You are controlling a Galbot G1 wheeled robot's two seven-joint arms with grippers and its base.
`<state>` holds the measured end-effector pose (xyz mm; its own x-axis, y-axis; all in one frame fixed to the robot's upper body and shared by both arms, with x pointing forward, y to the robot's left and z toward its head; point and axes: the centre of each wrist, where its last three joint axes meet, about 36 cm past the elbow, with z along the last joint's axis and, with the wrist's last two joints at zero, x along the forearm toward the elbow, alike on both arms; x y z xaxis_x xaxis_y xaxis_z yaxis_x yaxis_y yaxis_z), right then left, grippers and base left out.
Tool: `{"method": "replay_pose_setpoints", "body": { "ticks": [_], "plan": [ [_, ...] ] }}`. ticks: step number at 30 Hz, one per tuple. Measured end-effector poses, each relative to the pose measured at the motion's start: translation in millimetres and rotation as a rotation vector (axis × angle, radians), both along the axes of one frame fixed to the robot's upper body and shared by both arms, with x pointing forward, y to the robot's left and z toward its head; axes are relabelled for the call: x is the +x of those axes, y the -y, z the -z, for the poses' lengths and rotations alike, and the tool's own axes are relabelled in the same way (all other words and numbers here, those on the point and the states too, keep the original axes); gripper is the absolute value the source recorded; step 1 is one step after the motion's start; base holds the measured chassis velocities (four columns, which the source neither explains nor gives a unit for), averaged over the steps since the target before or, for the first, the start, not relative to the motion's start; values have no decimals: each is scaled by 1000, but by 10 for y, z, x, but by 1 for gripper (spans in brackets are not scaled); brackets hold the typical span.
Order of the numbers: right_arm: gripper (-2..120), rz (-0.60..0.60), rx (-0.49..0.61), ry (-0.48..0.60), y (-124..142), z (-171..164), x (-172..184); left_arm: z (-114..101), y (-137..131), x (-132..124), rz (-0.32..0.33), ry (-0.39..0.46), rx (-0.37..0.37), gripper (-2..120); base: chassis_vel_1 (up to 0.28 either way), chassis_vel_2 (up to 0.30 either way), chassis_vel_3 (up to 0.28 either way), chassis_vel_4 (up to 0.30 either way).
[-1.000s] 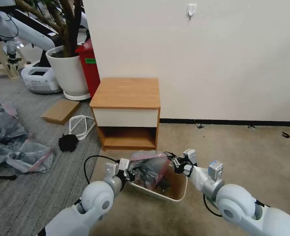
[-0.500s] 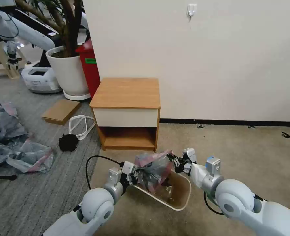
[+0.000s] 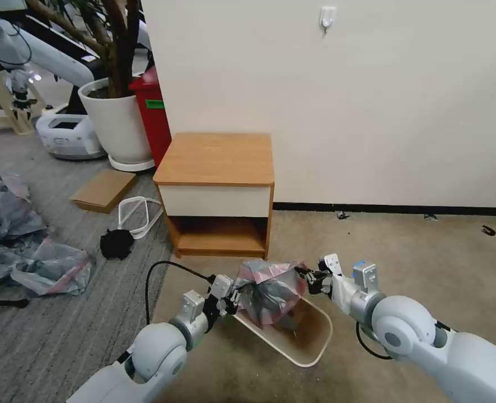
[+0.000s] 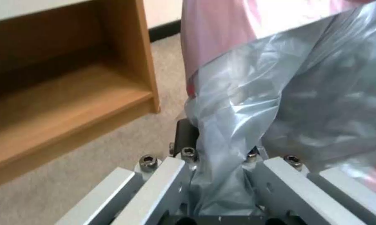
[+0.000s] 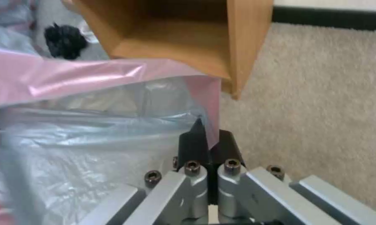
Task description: Pick up the garbage bag from the table and place it over the trash can.
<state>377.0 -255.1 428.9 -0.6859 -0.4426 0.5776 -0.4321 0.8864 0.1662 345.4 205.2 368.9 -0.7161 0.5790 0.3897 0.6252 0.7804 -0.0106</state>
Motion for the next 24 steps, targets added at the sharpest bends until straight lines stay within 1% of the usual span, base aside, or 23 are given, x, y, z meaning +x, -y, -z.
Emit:
{"method": "replay_pose_setpoints", "body": {
  "ticks": [3,6,8,11,13,15,16,18,22,24],
  "plan": [
    [0,5,-19,-18,27,28,22,17,-36,16,15,16,-9,3,0,0,0,0],
    [0,7,-35,-34,50,55,34,25,-64,31,13,23,-25,3,0,0,0,0],
    [0,12,-44,-44,63,85,34,41,-85,50,-2,17,-58,3,0,0,0,0],
    [0,16,-48,-47,75,96,31,49,-97,67,-15,16,-80,3,0,0,0,0],
    [0,19,-49,-47,82,98,28,53,-104,78,-20,19,-84,3,0,0,0,0],
    [0,24,-50,-49,99,103,14,65,-116,107,-45,23,-87,3,0,0,0,0],
    [0,24,-50,-49,99,103,14,65,-116,107,-45,23,-87,3,0,0,0,0],
    [0,31,-51,-45,125,83,6,77,-120,134,-78,20,-98,3,0,0,0,0],
    [0,45,-57,-40,180,52,4,106,-126,149,-98,17,-116,3,0,0,0,0],
    [0,49,-60,-39,197,46,5,118,-131,148,-96,20,-120,3,0,0,0,0]
  ]
}}
